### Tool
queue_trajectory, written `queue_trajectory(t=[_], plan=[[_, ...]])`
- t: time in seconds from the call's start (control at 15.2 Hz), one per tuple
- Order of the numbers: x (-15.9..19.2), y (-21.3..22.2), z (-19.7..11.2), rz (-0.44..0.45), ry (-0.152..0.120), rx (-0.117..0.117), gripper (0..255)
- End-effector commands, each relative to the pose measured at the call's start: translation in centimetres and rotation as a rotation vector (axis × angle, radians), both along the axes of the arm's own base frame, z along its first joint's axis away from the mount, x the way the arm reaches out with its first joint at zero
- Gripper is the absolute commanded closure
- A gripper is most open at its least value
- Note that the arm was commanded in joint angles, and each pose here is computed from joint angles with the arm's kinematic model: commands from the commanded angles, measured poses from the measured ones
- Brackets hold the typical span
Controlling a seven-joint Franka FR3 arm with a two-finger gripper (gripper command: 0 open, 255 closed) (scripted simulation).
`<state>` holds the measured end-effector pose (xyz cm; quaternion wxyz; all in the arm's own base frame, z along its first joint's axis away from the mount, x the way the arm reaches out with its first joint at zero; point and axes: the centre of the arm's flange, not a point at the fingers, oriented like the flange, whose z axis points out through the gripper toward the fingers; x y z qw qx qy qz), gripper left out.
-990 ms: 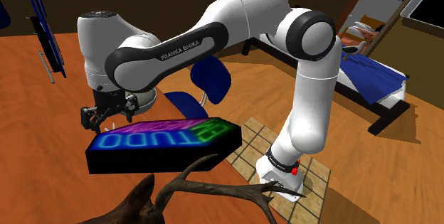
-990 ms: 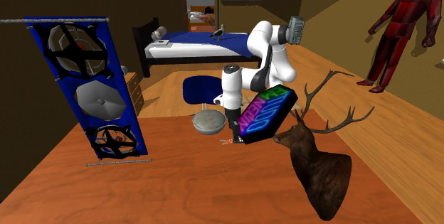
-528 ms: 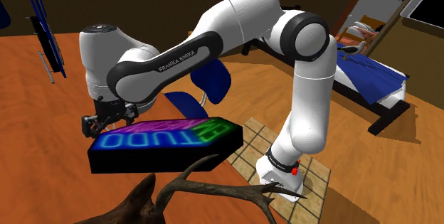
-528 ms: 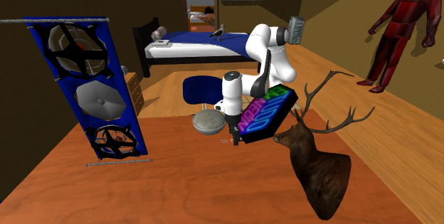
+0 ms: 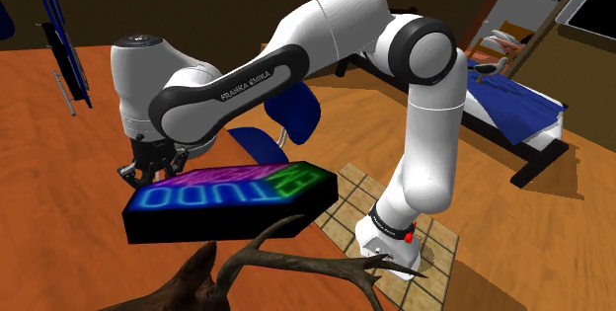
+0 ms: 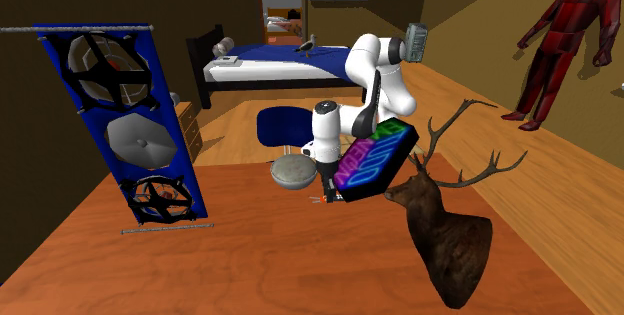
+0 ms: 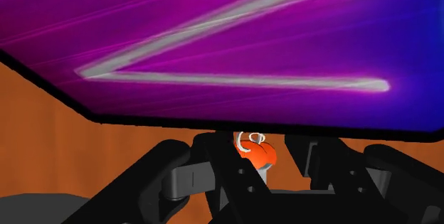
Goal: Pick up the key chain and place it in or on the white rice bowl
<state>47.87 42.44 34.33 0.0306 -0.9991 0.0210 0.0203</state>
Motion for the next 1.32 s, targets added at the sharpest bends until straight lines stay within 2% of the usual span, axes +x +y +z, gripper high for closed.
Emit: queue_trajectory(t=[0.0,0.46,1.25], plan=[[-0.4,0.1,-0.4,0.004,0.009,-0.005,255],[-0.2,0.0,-0.4,0.004,0.009,-0.005,255],[-0.2,0.0,6.0,0.004,0.009,-0.005,255]])
